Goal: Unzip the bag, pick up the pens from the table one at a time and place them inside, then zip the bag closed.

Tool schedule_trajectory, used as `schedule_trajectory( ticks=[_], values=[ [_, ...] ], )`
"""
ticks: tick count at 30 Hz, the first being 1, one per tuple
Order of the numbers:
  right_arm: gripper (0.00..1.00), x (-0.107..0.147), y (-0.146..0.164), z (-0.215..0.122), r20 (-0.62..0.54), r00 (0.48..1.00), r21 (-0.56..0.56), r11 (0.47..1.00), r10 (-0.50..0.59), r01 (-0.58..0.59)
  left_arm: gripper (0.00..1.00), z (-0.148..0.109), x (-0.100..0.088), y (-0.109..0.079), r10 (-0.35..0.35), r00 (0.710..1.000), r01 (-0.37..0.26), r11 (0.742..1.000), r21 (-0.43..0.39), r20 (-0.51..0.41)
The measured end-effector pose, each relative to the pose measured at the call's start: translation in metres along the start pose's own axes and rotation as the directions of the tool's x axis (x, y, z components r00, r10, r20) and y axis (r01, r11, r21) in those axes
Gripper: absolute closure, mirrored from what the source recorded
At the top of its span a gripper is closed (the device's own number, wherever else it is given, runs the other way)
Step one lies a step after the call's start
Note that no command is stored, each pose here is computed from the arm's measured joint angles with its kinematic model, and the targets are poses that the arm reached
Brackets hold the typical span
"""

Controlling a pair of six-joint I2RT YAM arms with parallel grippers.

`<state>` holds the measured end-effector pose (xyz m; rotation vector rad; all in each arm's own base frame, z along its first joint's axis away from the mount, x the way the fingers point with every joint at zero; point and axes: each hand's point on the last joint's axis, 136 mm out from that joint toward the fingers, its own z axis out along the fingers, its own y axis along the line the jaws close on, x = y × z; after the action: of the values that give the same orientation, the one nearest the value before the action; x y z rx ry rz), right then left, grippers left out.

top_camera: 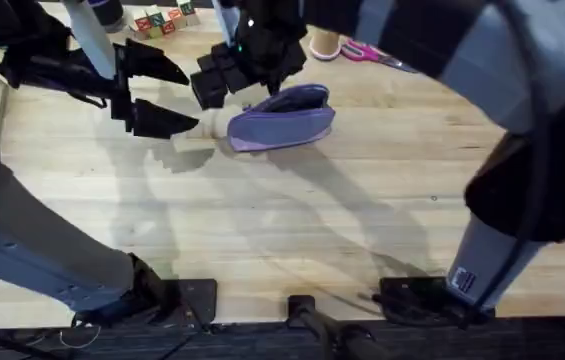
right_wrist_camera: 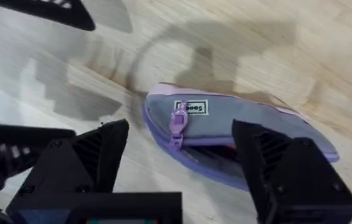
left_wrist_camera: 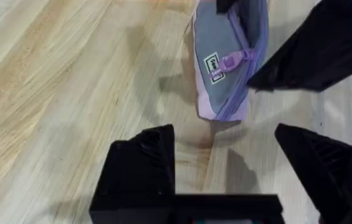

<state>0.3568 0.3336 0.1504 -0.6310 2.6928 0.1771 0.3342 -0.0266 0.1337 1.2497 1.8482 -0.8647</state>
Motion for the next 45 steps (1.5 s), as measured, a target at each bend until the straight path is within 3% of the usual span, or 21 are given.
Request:
schedule_trajectory(
  ticks=[8,11,15,21,32,45],
  values=[
    [0.013,0.01,-0.001,0.028,-0.06,0.998,0.022,1.0,0.0,0.001,0.006,0.0,0.0,0.0,0.0,1.0,0.0,1.0,0.0,0.0],
    [0.066,0.013,-0.002,0.033,-0.076,0.997,0.028,1.0,0.0,0.002,0.006,0.0,0.0,0.0,0.0,1.0,0.0,1.0,0.0,0.0],
    [0.236,0.019,-0.003,0.04,-0.104,0.995,0.035,0.999,0.0,0.003,0.006,0.0,0.0,0.0,0.0,1.0,0.0,1.0,0.0,0.0],
    [0.619,0.021,0.002,0.04,-0.11,0.994,0.023,1.0,-0.002,0.004,0.006,0.0,0.0,0.0,0.0,1.0,0.0,1.0,0.0,0.0],
    [0.953,0.022,0.001,0.04,-0.112,0.994,0.028,1.0,-0.002,0.005,0.005,0.0,0.0,0.0,0.0,1.0,0.0,1.0,0.0,0.0],
    [0.971,0.0,-0.008,0.026,-0.042,0.999,0.07,0.998,0.003,0.0,0.005,0.0,0.0,-0.001,-0.007,1.0,0.007,1.0,0.004,0.001]
  ],
)
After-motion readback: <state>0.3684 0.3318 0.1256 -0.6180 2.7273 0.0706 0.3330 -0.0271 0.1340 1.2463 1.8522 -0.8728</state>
